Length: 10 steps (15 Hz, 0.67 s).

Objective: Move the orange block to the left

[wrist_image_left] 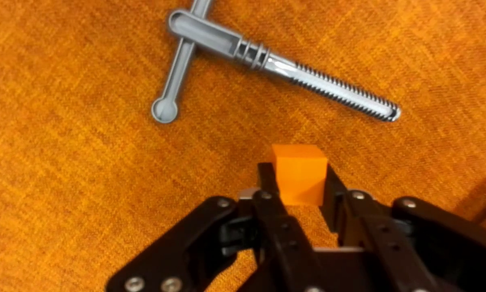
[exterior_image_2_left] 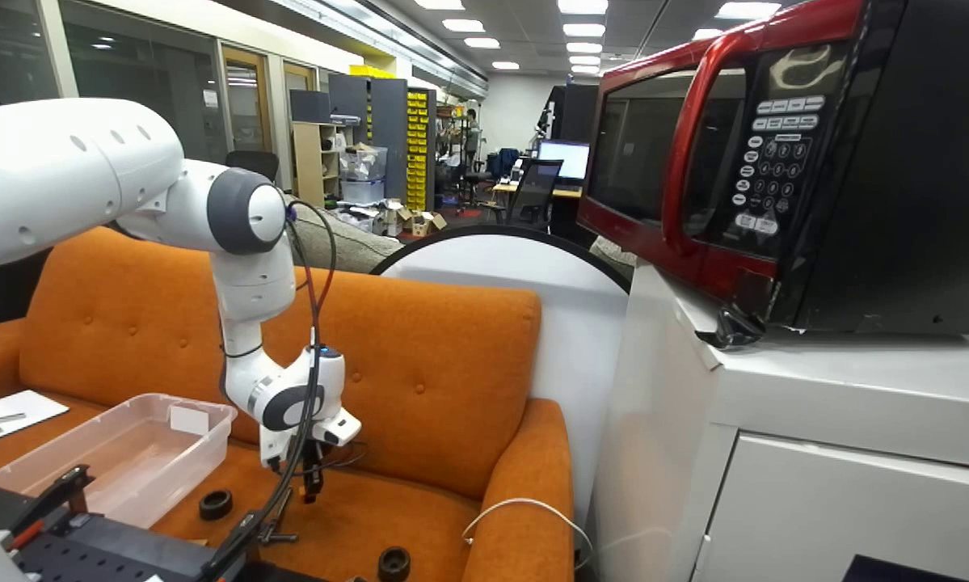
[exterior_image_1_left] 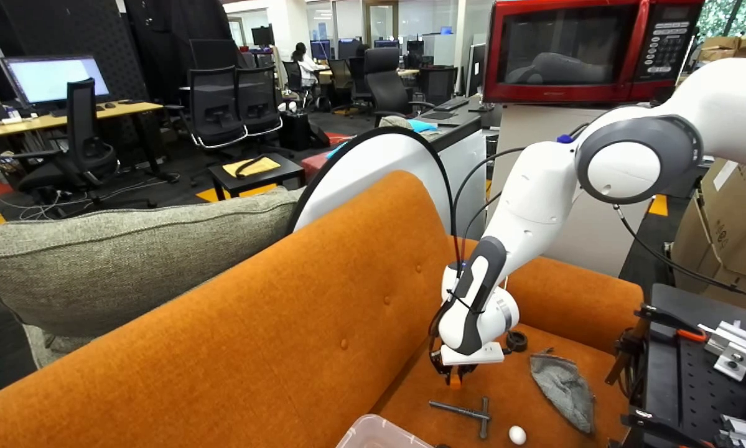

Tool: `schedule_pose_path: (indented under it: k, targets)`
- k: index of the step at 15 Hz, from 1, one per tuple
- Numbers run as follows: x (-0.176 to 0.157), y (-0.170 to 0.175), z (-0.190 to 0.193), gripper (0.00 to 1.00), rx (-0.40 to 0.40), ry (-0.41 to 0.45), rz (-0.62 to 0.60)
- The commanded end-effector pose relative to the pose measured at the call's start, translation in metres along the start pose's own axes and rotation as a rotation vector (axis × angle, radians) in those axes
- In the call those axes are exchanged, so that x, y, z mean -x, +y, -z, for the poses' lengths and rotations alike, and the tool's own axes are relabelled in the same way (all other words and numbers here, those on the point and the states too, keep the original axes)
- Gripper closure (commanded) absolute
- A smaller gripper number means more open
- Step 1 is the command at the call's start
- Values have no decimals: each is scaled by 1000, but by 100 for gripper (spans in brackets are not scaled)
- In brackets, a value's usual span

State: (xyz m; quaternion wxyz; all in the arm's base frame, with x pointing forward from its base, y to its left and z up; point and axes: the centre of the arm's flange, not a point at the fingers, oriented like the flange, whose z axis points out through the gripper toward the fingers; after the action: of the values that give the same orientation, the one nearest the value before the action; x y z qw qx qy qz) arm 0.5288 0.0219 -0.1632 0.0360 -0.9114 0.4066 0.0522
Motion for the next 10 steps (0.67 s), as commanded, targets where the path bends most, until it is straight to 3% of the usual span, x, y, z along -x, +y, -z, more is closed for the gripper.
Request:
schedule_pose_path:
  k: [1,2,10]
  targets:
    - [13,12,0,93,-36,78,-127]
    - [5,5,-2,71,-20,31,-70]
    - [8,10,-5,71,-30,65,-108]
